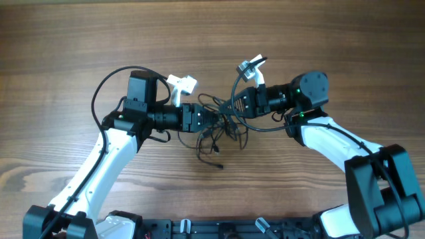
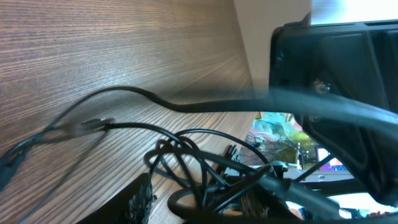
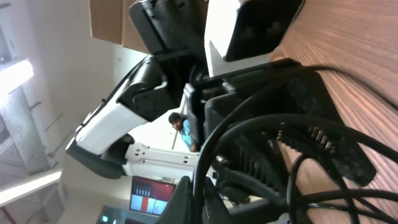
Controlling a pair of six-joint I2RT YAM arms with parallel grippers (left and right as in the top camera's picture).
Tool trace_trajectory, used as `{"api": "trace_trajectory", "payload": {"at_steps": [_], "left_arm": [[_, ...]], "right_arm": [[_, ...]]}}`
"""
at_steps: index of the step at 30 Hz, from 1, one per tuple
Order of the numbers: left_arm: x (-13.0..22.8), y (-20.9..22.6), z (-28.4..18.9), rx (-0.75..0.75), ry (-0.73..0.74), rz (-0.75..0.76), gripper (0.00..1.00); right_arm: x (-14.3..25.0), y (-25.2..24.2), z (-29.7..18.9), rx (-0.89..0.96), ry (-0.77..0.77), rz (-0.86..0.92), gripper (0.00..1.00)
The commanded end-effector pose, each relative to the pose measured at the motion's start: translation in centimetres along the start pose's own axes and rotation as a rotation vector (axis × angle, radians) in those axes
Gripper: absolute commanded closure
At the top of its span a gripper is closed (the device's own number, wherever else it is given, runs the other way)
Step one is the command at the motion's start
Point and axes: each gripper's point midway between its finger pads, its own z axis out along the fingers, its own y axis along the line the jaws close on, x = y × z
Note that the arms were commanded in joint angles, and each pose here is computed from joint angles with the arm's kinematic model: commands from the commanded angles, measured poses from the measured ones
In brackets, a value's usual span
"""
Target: Untangle cables
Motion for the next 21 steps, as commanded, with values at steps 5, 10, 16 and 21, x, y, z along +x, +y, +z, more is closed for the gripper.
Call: {"api": "trace_trajectory", "payload": {"at_steps": [5,10,16,21], "left_arm": [[-0.1,0.0,0.1,-0.003,0.001,-0.001,0.53],[-0.2,0.0,0.1,-0.004,0.001,-0.001,0.53],[-0.2,0.1,0.1,-0.010,-0.002,-0.001,0.53],[-0.3,1.1,0.1,-0.063,-0.014,-0.012,0.53]], "right_arm": [[-6.2,-6.9,-2.8,0.292,-0.355,-0.101,0.95],[-8.9,-9.3,-5.1,0.585,-0.393,-0.102,0.95],[-8.9,-8.6,-5.8,0.762,-0.308,-0.124,0.95],[-8.0,-7.4,-4.3,0.657,-0.245,-0.121,0.95]]}}
